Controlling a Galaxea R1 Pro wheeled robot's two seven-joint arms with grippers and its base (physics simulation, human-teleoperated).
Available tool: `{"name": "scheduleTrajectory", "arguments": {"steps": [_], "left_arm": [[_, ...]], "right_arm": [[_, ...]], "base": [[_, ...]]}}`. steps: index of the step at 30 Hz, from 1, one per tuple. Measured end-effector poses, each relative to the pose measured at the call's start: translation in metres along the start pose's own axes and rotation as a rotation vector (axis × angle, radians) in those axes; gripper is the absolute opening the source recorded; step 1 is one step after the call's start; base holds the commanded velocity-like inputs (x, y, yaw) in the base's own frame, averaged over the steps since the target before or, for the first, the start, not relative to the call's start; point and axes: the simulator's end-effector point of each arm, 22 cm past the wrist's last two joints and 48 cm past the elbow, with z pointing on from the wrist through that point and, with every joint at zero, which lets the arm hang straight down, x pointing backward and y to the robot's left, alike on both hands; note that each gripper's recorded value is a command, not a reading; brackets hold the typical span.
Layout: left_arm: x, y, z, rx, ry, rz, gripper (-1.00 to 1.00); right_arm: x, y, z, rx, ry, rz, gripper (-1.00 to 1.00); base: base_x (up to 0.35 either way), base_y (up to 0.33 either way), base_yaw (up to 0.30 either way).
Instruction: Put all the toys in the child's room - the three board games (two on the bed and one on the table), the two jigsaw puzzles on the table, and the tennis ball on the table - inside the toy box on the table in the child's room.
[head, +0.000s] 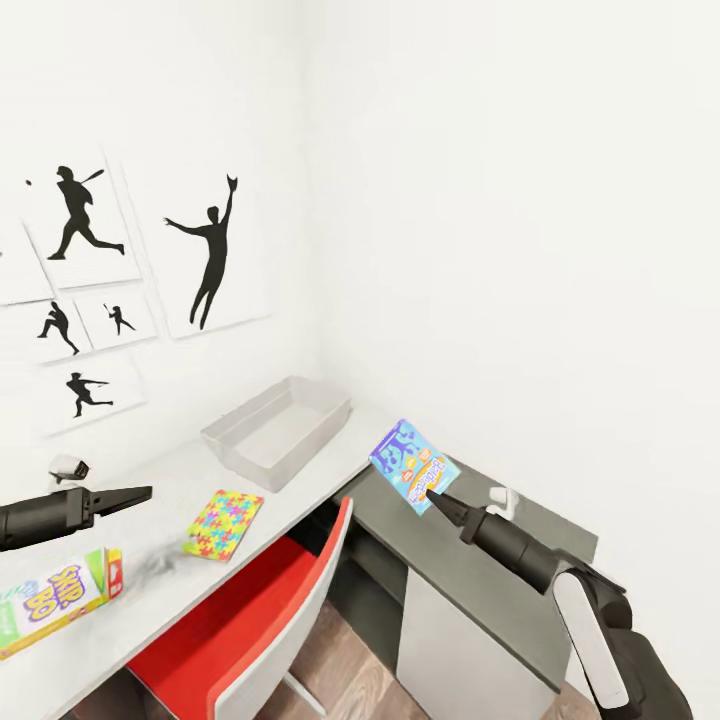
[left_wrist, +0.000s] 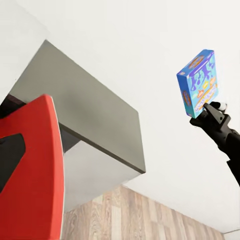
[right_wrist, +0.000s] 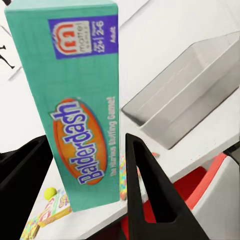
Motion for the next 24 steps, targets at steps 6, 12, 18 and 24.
{"name": "scheduleTrajectory", "arguments": {"steps": [6, 12, 18, 24], "left_arm": [[0.0004, 0.0006, 0.0002, -0.001, 0.001, -0.001, 1.0], [0.0007, 0.0012, 0.0005, 0.0, 0.001, -0.003, 1.0], [0.001, 0.0022, 0.0011, -0.001, 0.002, -0.005, 1.0], [0.0013, 0.003, 0.0016, 0.0, 0.003, -0.007, 1.0]], "right_arm": [[0.0005, -0.0005, 0.0001, 0.0, 0.001, 0.001, -1.0], [0.001, -0.0012, 0.0001, 0.002, 0.002, 0.002, -1.0], [0.0018, -0.0023, 0.0004, 0.003, 0.003, 0.003, -1.0], [0.0023, -0.0028, 0.0007, 0.003, 0.004, 0.005, -1.0]], "base": [[0.261, 0.187, 0.289], [0.294, 0.01, 0.289], [0.174, -0.109, 0.289], [0.046, -0.039, 0.289]]}}
